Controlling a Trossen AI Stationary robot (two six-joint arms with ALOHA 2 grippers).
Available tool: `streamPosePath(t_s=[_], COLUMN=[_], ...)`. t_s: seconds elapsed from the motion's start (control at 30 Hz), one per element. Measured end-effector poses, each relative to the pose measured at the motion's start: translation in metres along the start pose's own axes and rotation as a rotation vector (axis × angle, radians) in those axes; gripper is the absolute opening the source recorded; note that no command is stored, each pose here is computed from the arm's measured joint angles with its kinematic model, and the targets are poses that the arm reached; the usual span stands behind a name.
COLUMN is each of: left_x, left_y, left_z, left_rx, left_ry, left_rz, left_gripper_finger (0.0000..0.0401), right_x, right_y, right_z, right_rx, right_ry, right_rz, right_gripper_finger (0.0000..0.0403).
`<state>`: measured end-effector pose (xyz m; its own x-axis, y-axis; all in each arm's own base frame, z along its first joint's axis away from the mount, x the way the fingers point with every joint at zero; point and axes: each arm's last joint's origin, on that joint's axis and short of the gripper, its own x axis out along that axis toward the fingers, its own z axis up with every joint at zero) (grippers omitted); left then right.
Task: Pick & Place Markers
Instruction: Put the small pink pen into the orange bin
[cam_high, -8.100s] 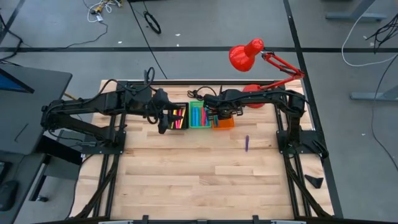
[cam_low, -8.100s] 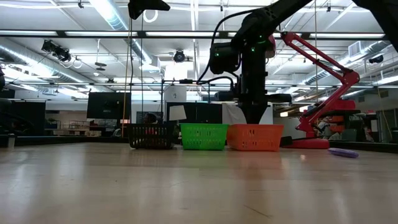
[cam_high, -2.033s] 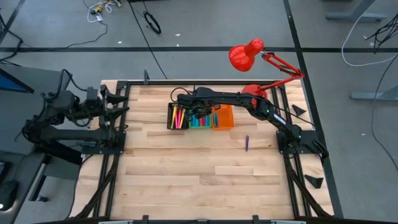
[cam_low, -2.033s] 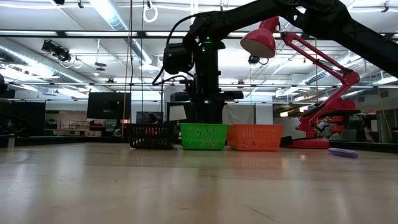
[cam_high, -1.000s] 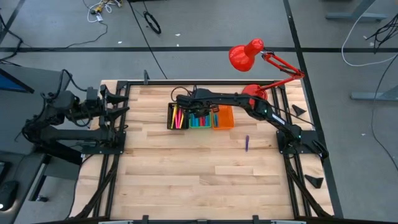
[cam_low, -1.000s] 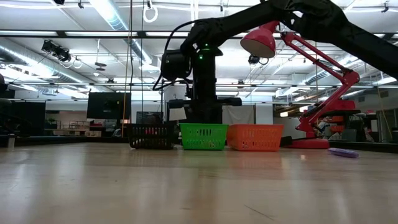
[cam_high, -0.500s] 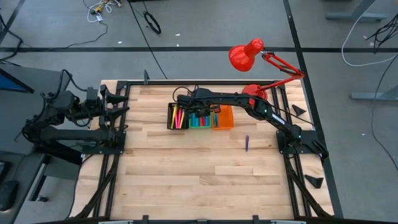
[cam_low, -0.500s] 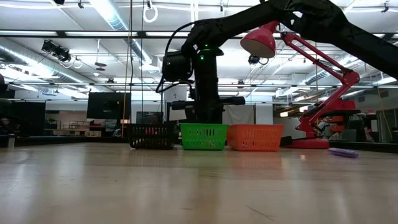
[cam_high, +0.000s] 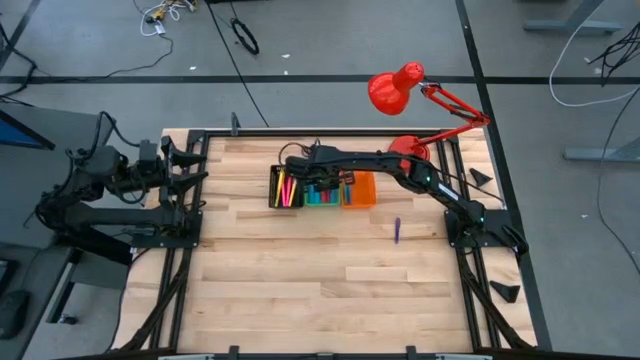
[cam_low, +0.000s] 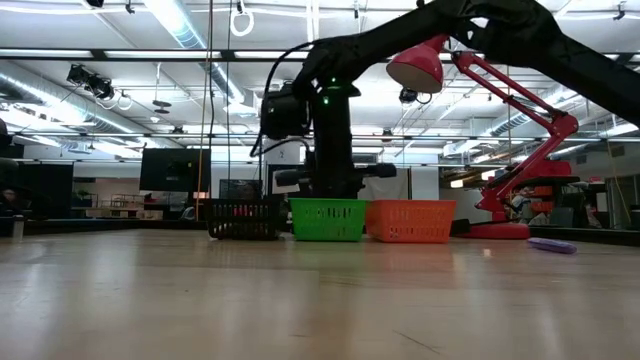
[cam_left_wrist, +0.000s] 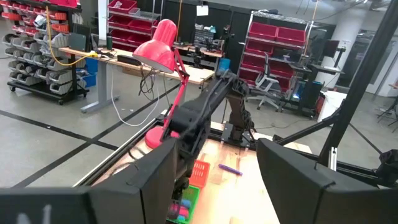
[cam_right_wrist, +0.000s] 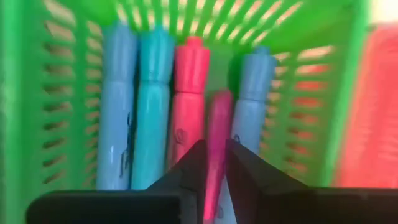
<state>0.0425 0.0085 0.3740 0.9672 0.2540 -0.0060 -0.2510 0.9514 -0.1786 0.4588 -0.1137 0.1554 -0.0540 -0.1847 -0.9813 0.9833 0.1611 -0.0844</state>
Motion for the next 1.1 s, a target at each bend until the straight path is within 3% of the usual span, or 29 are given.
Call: streamPosePath(t_s=[0.4, 0.67, 1.1], left_x=[0.0, 0.0, 0.0], left_y=[0.0, 0.0, 0.0], left_z=[0.0, 0.0, 0.0], left_rx=[0.0, 0.0, 0.0], left_ry=[0.0, 0.0, 0.0], left_rz=[0.0, 0.0, 0.0], left_gripper_finger=[0.0229, 0.0229, 0.0229], right_x=[0.008, 0.009, 0.023], right_y=[0.004, 0.006, 0.001], right_z=[-0.008, -0.002, -0.002], right_rx=[-0.016, -0.045, -0.071], right_ry=[0.019, 0.078, 0.075], right_rz=[0.023, 0.097, 0.069], right_gripper_finger=[0.0052, 0.0052, 0.0047])
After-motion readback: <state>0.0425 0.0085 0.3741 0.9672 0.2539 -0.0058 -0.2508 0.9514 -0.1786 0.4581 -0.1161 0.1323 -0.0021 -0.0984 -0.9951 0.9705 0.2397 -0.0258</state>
